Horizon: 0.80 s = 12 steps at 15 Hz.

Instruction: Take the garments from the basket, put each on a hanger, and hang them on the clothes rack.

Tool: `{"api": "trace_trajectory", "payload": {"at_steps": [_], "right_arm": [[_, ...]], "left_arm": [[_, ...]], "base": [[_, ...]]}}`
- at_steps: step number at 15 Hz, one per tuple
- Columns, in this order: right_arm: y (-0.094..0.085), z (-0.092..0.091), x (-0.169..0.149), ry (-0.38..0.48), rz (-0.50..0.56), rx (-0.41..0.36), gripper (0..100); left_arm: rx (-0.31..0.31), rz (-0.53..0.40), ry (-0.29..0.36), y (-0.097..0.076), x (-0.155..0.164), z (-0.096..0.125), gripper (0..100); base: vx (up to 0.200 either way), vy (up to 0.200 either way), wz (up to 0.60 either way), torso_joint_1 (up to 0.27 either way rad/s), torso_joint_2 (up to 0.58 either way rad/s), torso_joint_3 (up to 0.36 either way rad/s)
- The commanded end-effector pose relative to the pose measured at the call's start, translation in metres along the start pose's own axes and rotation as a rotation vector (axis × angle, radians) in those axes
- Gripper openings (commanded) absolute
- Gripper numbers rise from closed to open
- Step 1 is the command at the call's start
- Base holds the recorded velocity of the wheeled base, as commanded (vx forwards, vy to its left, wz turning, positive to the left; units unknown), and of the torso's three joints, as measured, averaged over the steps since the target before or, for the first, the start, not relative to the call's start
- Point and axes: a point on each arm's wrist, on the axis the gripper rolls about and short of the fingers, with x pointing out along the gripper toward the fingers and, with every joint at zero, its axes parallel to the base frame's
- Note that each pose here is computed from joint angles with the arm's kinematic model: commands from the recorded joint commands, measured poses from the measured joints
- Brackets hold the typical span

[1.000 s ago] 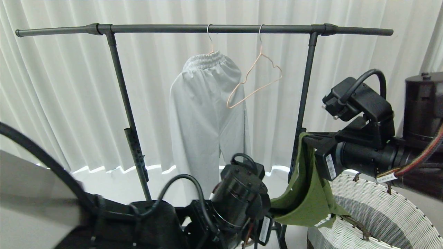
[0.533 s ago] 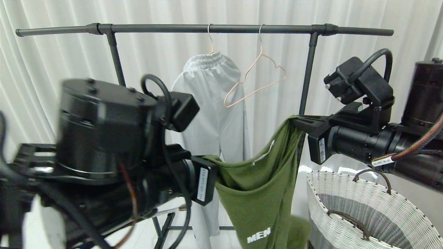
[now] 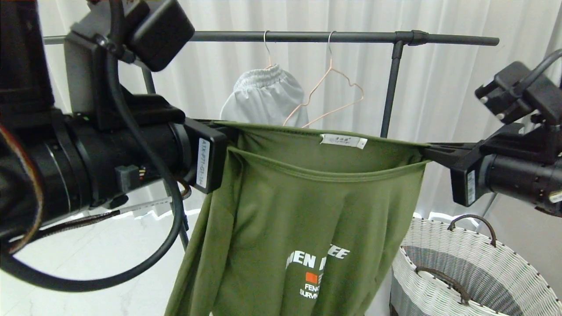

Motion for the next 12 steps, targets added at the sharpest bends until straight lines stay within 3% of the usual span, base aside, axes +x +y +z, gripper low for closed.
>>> {"api": "trace_trajectory", "payload": {"at_steps": [1, 5, 8, 10, 12], "right_arm": [[-0.012, 0.022, -0.024, -0.088, -0.032, 0.022, 0], [-0.024, 0.065, -0.034, -0.16, -0.044, 0.035, 0], [-0.03, 0.064, -0.062, -0.104, -0.034, 0.007, 0], [-0.037, 0.062, -0.1, -0.004, 0.002, -0.012, 0], [-0.034, 0.064, -0.125, 0.026, 0.152, -0.001, 0]], "left_arm": [[-0.015, 0.012, -0.043, 0.0, 0.01, 0.019, 0], [-0.004, 0.013, -0.023, -0.001, 0.011, 0.028, 0], [-0.003, -0.013, -0.038, -0.013, 0.006, 0.031, 0], [-0.018, -0.056, -0.084, -0.024, 0.001, 0.037, 0], [-0.041, -0.049, -0.153, -0.028, 0.008, 0.044, 0]], "base": [[0.0, 0.0, 0.0, 0.0, 0.0, 0.0], [0.0, 0.0, 0.0, 0.0, 0.0, 0.0], [0.0, 0.0, 0.0, 0.0, 0.0, 0.0], [0.0, 0.0, 0.0, 0.0, 0.0, 0.0], [0.0, 0.0, 0.0, 0.0, 0.0, 0.0]]}}
